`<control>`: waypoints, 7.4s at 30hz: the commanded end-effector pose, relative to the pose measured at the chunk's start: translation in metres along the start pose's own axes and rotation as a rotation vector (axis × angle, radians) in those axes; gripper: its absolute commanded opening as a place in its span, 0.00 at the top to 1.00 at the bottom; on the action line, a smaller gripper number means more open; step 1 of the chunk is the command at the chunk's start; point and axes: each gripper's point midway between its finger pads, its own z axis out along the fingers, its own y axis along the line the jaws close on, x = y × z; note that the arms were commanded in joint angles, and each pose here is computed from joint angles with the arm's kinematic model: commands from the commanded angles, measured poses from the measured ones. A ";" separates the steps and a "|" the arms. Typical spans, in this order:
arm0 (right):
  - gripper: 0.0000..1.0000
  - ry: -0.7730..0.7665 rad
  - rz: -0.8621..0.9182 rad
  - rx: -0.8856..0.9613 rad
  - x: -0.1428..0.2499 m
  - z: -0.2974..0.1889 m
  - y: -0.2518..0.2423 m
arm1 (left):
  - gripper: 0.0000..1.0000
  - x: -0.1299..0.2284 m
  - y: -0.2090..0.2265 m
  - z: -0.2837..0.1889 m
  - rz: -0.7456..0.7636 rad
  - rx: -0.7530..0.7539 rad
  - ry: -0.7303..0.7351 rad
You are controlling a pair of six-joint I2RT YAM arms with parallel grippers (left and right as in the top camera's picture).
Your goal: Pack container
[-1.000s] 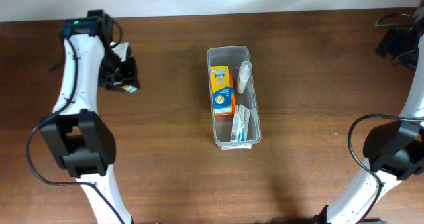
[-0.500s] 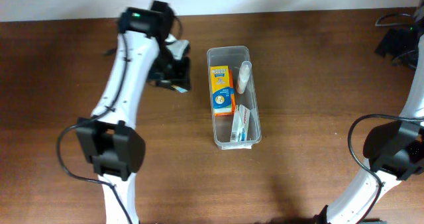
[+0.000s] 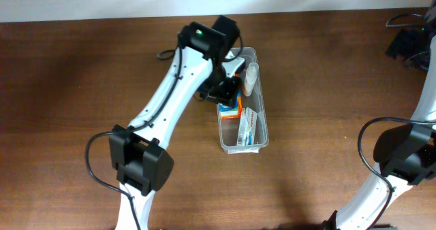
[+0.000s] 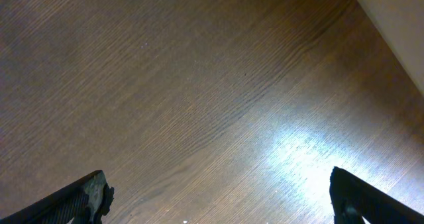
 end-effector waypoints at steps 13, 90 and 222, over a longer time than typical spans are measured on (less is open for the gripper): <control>0.02 -0.008 0.013 0.020 -0.003 0.000 -0.007 | 0.59 -0.009 -0.002 0.021 0.039 -0.045 0.013; 0.02 -0.008 0.013 0.020 -0.003 0.000 -0.007 | 0.59 0.024 -0.004 0.083 0.059 -0.128 0.244; 0.02 -0.008 0.013 0.020 -0.003 0.000 -0.007 | 0.01 0.092 0.213 -0.135 -0.552 -0.223 -0.184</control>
